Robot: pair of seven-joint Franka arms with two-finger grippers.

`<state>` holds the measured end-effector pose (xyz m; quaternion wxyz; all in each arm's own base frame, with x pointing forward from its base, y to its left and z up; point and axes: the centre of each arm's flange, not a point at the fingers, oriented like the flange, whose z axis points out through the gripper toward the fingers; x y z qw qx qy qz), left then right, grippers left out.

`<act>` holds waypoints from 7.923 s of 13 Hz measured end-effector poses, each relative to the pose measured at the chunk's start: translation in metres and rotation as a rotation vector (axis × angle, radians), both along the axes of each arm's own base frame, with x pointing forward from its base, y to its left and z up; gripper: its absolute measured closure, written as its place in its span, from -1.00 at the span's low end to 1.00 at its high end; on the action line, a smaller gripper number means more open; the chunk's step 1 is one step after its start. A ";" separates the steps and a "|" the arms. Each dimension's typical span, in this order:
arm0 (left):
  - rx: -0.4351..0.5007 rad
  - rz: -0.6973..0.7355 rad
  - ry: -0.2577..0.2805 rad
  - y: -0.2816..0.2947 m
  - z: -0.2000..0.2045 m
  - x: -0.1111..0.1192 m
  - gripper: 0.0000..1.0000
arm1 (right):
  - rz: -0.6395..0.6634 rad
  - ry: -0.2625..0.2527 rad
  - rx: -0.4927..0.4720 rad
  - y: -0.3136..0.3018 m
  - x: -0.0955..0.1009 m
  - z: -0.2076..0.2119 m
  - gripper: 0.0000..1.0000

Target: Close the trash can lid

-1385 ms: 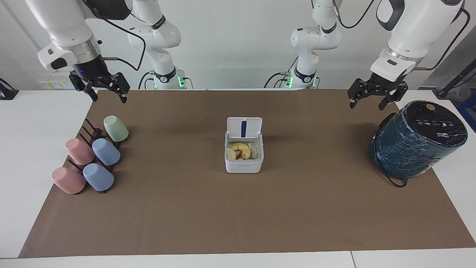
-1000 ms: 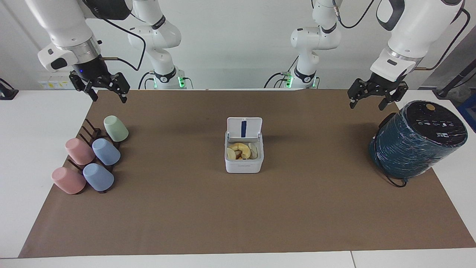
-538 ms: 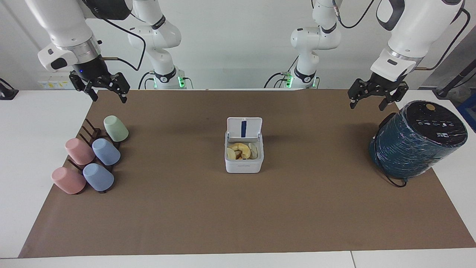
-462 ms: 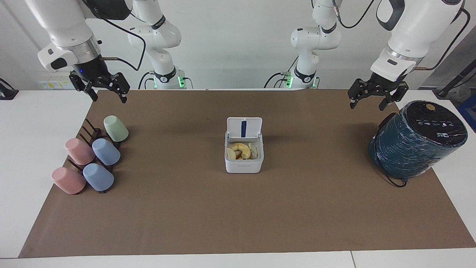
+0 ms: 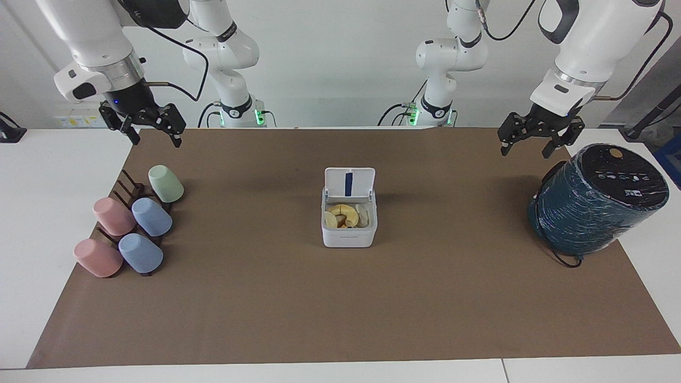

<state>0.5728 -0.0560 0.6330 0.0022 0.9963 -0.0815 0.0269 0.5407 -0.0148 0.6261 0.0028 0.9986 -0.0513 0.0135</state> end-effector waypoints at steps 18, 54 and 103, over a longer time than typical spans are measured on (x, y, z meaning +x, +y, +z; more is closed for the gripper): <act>-0.043 0.164 -0.023 -0.187 -0.066 -0.079 -0.74 | 0.000 0.000 0.000 0.000 0.000 0.000 -1.00; -0.481 0.575 -0.196 -0.314 -0.231 -0.051 0.97 | 0.000 0.000 0.000 0.000 0.000 0.000 -1.00; -0.004 0.041 0.003 -0.015 -0.007 -0.004 -1.00 | 0.000 0.000 0.000 0.000 0.000 0.000 -1.00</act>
